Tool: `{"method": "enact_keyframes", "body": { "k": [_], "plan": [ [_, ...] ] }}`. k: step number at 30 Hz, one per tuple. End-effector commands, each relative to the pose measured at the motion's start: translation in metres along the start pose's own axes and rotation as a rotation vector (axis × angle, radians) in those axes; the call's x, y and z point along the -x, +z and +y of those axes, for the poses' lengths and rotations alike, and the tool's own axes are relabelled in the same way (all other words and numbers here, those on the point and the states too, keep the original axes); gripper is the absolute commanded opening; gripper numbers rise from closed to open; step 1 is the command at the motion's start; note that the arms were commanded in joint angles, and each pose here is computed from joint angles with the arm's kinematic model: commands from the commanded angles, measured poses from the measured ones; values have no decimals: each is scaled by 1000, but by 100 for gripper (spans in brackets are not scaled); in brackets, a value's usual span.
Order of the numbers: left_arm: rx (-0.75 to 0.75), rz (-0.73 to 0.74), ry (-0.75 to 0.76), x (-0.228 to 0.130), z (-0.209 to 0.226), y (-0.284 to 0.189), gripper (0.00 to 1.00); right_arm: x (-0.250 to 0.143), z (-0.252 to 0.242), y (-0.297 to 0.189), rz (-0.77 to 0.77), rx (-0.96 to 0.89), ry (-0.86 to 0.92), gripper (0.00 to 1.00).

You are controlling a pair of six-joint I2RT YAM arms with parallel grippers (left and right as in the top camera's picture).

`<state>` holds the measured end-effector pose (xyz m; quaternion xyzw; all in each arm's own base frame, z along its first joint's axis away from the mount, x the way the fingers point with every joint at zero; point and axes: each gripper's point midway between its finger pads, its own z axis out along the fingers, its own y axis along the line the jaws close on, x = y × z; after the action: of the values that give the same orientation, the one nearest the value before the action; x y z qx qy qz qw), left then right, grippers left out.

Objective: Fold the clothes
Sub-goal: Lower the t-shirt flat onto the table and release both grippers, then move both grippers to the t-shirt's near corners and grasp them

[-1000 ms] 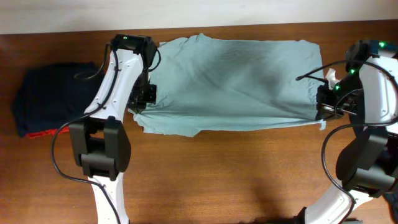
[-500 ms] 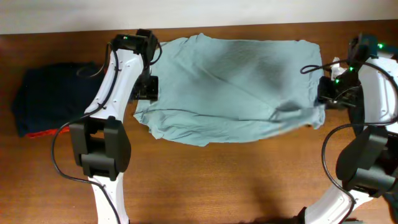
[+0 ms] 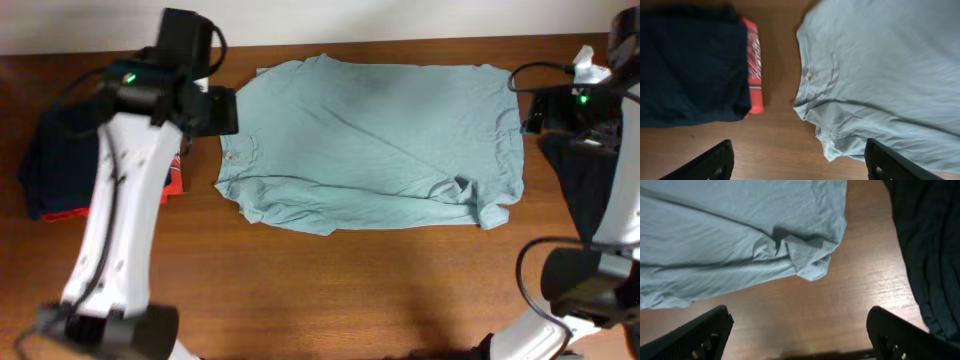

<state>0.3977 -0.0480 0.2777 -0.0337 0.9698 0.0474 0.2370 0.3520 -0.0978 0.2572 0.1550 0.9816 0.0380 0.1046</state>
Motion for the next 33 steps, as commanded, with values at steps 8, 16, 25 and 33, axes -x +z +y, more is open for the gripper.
{"method": "enact_keyframes", "body": {
  "k": [8,16,25,33],
  "plan": [
    [-9,-17,-87,-33,18,-62,83,-55,8,-99,-266,-3,37,99],
    [-11,145,-83,-74,-9,-20,83,-109,3,-53,-89,-8,62,99],
    [-22,333,-121,-146,-33,79,77,-113,-6,27,31,-11,76,99],
    [-109,381,-161,-186,-51,126,64,-122,-12,77,70,-12,80,99]
  ]
}}
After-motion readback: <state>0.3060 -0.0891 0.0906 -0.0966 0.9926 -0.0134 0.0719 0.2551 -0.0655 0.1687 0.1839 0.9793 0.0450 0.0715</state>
